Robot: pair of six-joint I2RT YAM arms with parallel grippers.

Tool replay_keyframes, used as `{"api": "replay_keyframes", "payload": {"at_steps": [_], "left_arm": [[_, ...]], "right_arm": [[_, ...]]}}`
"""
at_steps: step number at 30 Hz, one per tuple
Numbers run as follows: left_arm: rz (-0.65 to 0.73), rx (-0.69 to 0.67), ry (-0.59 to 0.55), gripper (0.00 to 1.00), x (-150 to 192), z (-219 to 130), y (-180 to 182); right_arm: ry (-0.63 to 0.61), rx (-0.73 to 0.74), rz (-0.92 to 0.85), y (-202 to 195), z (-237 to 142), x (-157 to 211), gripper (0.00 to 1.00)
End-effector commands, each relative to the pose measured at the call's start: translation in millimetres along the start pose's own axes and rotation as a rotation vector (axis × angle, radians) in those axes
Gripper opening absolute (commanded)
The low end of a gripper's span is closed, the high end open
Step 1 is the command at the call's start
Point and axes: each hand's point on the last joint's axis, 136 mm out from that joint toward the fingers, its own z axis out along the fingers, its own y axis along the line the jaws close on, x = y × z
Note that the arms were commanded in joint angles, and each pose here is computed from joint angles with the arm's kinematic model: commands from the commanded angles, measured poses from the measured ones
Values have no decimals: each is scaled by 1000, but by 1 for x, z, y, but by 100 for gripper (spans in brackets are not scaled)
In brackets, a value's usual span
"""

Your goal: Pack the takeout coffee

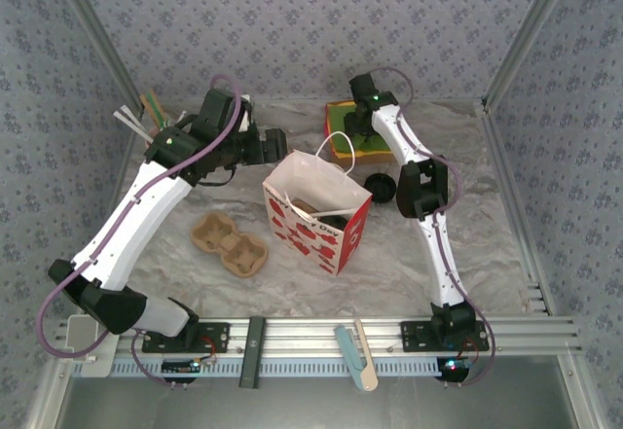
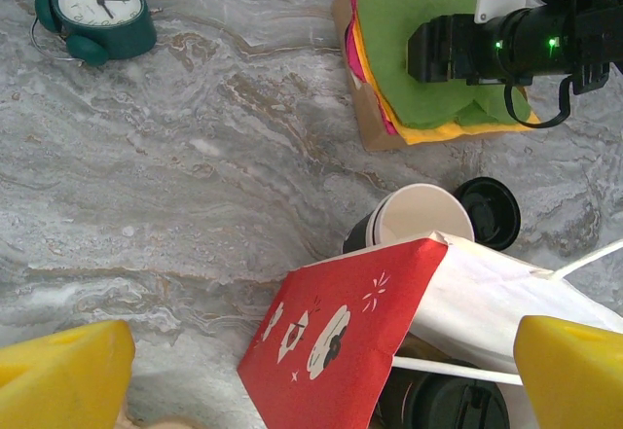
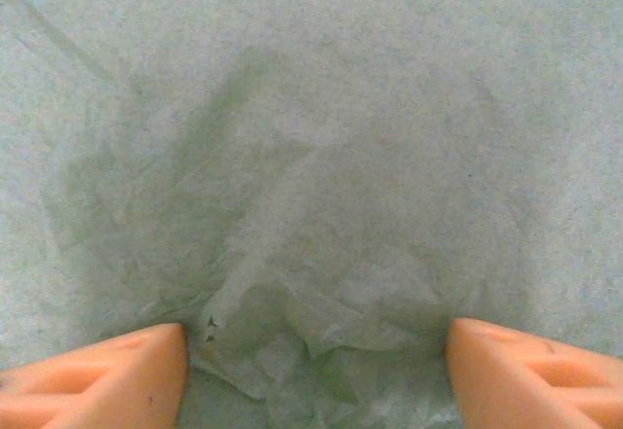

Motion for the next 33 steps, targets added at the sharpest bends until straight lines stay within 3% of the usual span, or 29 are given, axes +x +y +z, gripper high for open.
{"api": "replay_keyframes", "payload": {"at_steps": [1, 9, 14, 18, 23, 33], "left_arm": [[-4, 12, -35, 100, -12, -7, -3], [-4, 9, -27, 100, -9, -6, -2], [-8, 6, -25, 100, -8, -5, -1], [-9, 9, -27, 100, -9, -6, -2], [-12, 5, -25, 100, -8, -6, -1], [-13, 13, -30, 100, -9, -7, -2]], "right_arm": [[-54, 22, -9, -6, -33, -18, 77], [-12, 25, 2, -12, -18, -6, 86], [45, 23, -1, -10, 1, 14, 87], [59, 28, -7, -7, 6, 20, 76], [27, 22, -8, -5, -6, 10, 53], [-26, 19, 7, -10, -32, -8, 42]]}}
